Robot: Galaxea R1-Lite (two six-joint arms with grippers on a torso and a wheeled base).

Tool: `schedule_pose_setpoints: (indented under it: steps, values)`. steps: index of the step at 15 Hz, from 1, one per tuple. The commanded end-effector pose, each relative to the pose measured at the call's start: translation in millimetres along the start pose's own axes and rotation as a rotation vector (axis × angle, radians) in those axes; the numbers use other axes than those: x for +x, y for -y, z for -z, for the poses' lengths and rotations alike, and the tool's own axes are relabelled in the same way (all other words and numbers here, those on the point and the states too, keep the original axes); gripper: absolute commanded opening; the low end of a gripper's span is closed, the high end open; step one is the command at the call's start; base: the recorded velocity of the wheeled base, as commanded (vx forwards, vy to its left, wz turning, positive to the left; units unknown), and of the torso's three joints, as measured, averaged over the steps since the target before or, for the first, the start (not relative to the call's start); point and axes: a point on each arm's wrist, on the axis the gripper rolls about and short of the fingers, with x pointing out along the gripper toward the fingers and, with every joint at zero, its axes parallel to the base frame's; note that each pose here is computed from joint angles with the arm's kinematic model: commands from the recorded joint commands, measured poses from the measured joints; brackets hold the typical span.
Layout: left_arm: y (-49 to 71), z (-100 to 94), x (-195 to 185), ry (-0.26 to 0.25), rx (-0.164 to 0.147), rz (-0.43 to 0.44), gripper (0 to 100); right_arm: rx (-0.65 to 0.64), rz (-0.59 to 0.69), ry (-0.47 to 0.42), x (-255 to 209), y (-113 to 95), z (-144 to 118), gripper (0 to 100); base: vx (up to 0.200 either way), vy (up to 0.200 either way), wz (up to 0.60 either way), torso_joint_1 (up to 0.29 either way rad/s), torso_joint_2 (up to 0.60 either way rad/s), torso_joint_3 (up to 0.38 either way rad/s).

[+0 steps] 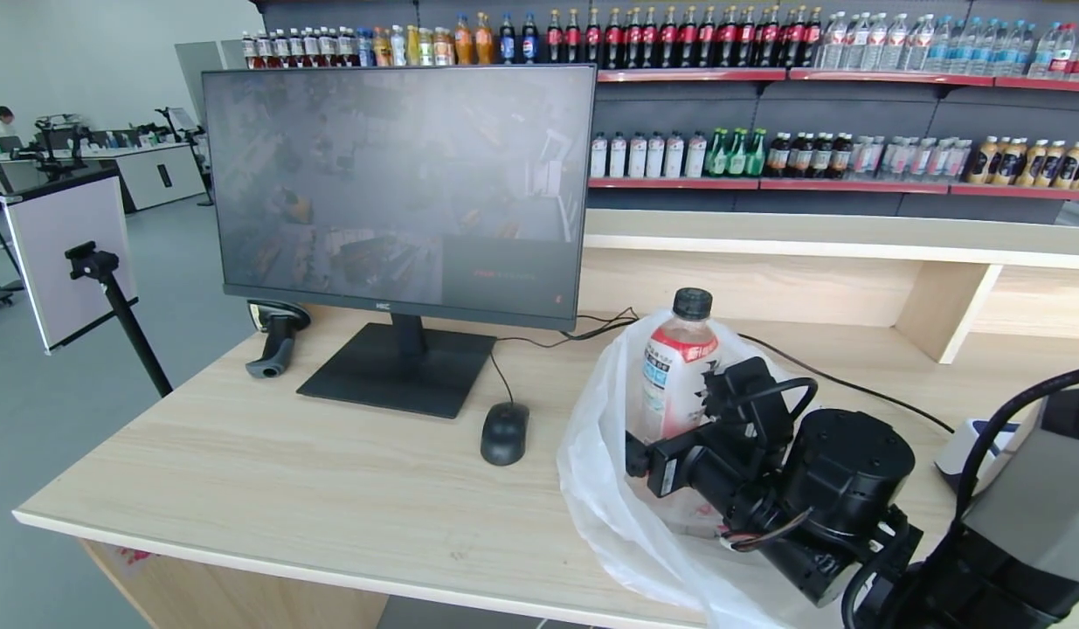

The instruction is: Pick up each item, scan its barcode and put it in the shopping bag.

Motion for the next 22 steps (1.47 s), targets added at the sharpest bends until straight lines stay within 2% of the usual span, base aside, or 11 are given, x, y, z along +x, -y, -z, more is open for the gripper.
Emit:
schedule_pose_setpoints:
  steps: [1, 9, 14, 17, 18, 22]
  values:
    - [0.0, 0.0, 0.0, 0.001, 0.000, 0.000, 100, 0.005, -0.002, 0.015, -2.1, -0.2, -4.7, 100, 0.000, 0.000, 0.00, 0.000, 0.00, 0.000]
    - [0.0, 0.0, 0.0, 0.001, 0.001, 0.000, 100, 0.020, -0.001, 0.048, -46.4, 9.5, -29.1, 100, 0.000, 0.000, 0.00, 0.000, 0.00, 0.000]
    - [0.0, 0.0, 0.0, 0.001, 0.003, 0.000, 100, -0.013, 0.000, 0.122, -72.3, 15.3, -50.9, 100, 0.000, 0.000, 0.00, 0.000, 0.00, 0.000]
    - [0.0, 0.0, 0.0, 0.001, 0.003, 0.000, 100, -0.018, -0.001, 0.102, -87.9, 18.4, -48.2, 100, 0.000, 0.000, 0.00, 0.000, 0.00, 0.000]
    - [0.0, -0.3, -0.1, 0.001, -0.005, 0.000, 100, -0.017, -0.004, 0.065, -96.1, 19.7, -41.0, 100, 0.000, 0.000, 0.00, 0.000, 0.00, 0.000]
    - [0.0, -0.3, -0.1, 0.001, -0.006, 0.000, 100, 0.023, -0.018, 0.120, -87.9, 15.7, -52.1, 100, -0.200, 0.000, 0.00, 0.008, 0.00, 0.002]
